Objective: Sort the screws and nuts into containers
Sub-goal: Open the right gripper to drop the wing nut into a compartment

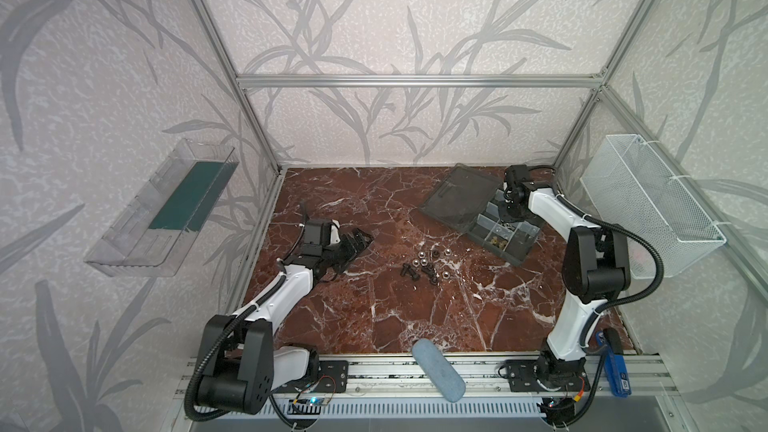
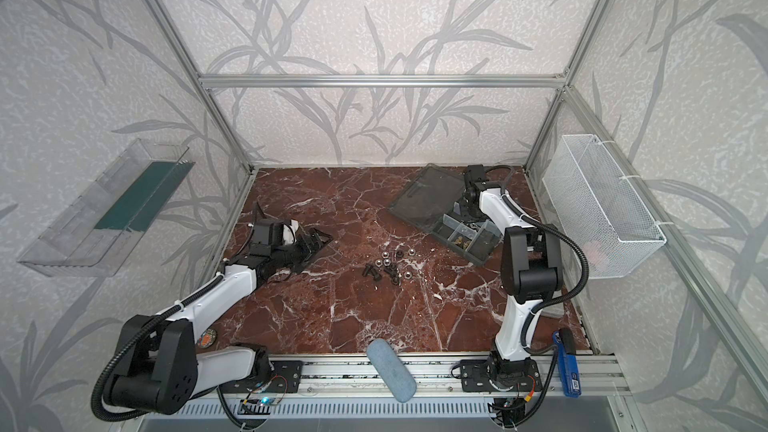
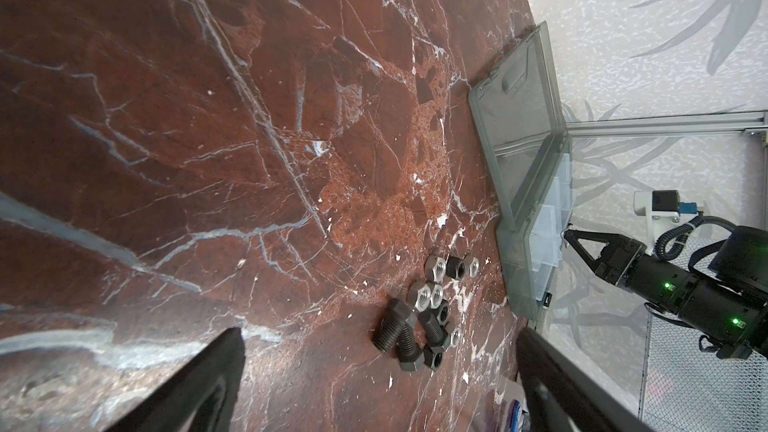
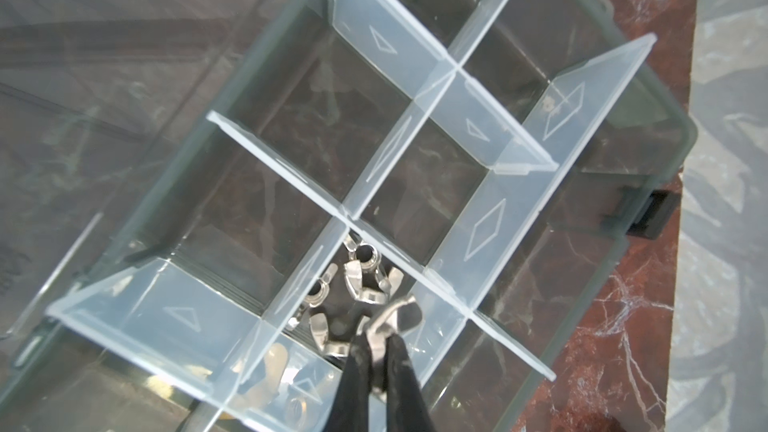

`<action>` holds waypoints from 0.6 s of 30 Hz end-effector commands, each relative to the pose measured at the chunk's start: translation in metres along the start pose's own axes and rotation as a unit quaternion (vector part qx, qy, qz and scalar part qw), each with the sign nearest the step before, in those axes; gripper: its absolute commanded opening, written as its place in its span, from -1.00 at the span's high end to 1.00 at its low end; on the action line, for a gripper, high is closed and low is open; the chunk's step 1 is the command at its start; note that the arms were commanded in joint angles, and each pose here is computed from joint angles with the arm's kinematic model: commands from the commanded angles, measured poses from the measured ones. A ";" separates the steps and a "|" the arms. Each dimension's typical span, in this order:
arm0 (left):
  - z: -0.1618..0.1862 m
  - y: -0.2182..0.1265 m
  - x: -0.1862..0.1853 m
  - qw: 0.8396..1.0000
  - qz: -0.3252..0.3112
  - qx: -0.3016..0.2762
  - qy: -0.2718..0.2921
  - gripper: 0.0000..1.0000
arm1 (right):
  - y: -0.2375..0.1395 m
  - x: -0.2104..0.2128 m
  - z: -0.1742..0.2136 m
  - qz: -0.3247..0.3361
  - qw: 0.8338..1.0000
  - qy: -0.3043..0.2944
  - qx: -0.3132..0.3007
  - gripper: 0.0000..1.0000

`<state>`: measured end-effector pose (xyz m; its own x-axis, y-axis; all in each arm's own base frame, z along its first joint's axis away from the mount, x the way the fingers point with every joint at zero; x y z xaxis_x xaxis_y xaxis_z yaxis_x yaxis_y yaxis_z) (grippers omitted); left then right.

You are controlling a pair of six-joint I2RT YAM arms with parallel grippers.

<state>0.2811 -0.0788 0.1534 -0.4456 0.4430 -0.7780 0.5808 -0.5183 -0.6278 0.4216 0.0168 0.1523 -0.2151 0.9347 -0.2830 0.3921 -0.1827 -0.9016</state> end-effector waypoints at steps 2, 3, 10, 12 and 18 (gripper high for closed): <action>-0.001 -0.002 -0.003 1.000 0.006 0.001 0.001 -0.99 | 0.006 -0.001 0.002 0.005 1.000 0.005 0.005 1.00; -0.001 -0.002 -0.003 1.000 0.006 0.000 0.001 -0.99 | 0.006 -0.001 0.002 0.004 1.000 0.005 0.006 1.00; -0.001 -0.003 -0.003 1.000 0.007 0.000 0.001 -0.99 | 0.007 0.004 0.004 -0.016 1.000 0.009 0.007 0.53; 0.000 -0.002 -0.003 1.000 0.007 0.001 0.001 -0.99 | 0.006 0.005 0.003 -0.023 1.000 0.004 0.005 0.40; 0.000 -0.005 -0.006 1.000 0.013 -0.001 -0.001 -0.99 | -0.022 0.004 -0.003 -0.046 0.998 0.008 -0.035 0.15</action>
<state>0.2809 -0.0790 0.1535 -0.4456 0.4415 -0.7788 0.5795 -0.5209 -0.6268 0.4209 0.0222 0.1509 -0.2348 0.9445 -0.2296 0.3905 -0.1246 -0.9121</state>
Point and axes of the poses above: each gripper's point midway between its finger pads, its own y axis out along the fingers, its own x axis along the line the jaws close on, z = x × y, the point moved 7 cm from there along -y, back along the fingers, and after that the axes turned 15 degrees about -y, right-handed, at the moved point
